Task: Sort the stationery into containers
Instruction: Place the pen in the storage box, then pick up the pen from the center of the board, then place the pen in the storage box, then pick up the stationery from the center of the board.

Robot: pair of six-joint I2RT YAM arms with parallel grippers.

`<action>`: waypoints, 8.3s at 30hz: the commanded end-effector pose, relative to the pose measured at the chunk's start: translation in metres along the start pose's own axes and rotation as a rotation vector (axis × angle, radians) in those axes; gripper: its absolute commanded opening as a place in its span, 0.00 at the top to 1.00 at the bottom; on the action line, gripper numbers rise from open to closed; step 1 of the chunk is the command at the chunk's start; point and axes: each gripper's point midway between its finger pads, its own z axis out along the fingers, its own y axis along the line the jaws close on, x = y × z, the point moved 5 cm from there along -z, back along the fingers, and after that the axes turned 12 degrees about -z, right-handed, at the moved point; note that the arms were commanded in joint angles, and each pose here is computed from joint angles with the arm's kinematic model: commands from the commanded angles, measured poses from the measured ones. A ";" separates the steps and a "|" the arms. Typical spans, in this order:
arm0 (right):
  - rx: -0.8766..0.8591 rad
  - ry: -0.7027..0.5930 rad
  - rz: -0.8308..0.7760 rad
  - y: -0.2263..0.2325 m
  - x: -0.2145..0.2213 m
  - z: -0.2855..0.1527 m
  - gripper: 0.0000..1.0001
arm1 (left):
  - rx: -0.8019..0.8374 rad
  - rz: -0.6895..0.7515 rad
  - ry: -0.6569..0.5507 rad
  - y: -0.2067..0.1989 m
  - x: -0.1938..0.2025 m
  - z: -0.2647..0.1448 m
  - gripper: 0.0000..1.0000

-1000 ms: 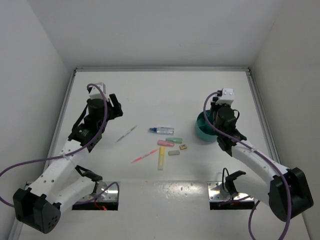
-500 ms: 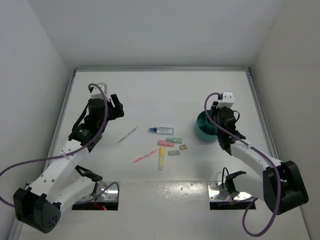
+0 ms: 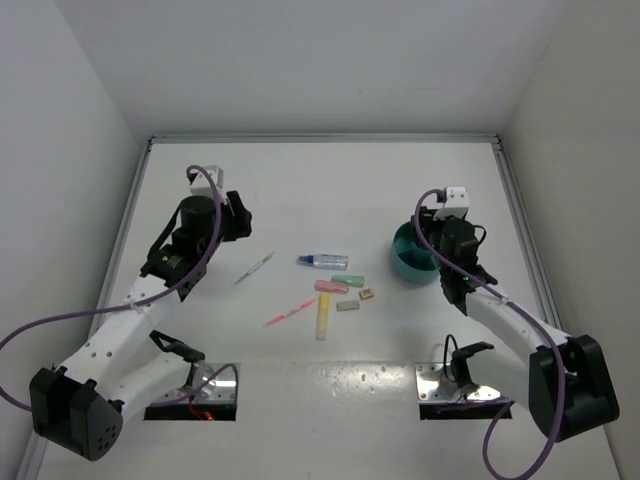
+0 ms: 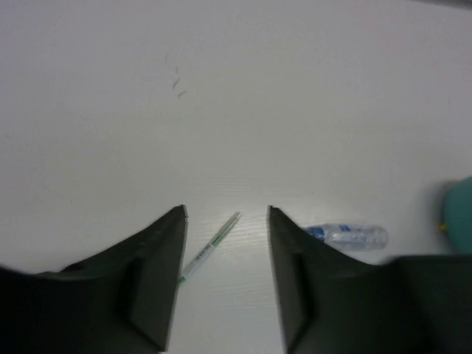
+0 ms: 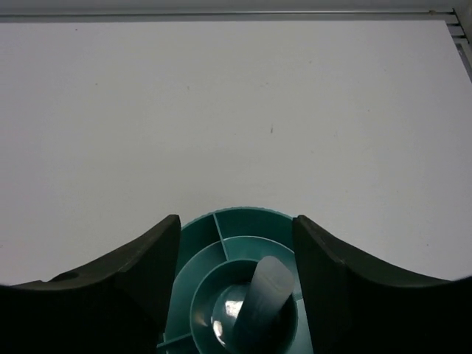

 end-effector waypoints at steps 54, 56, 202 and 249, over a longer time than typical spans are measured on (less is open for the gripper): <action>-0.226 -0.017 -0.174 0.001 -0.108 -0.021 0.59 | -0.204 0.252 0.604 -0.103 0.288 0.006 0.60; -0.226 -0.017 -0.174 0.001 -0.108 -0.021 0.59 | -0.217 0.265 0.611 -0.099 0.293 0.008 0.63; -1.184 0.348 -0.798 0.263 -0.052 0.021 0.43 | -0.219 -0.200 -0.085 0.039 -0.024 -0.010 0.10; -1.062 0.721 -1.120 0.268 0.059 0.048 0.61 | -0.282 -0.229 -0.171 0.048 -0.036 -0.027 0.01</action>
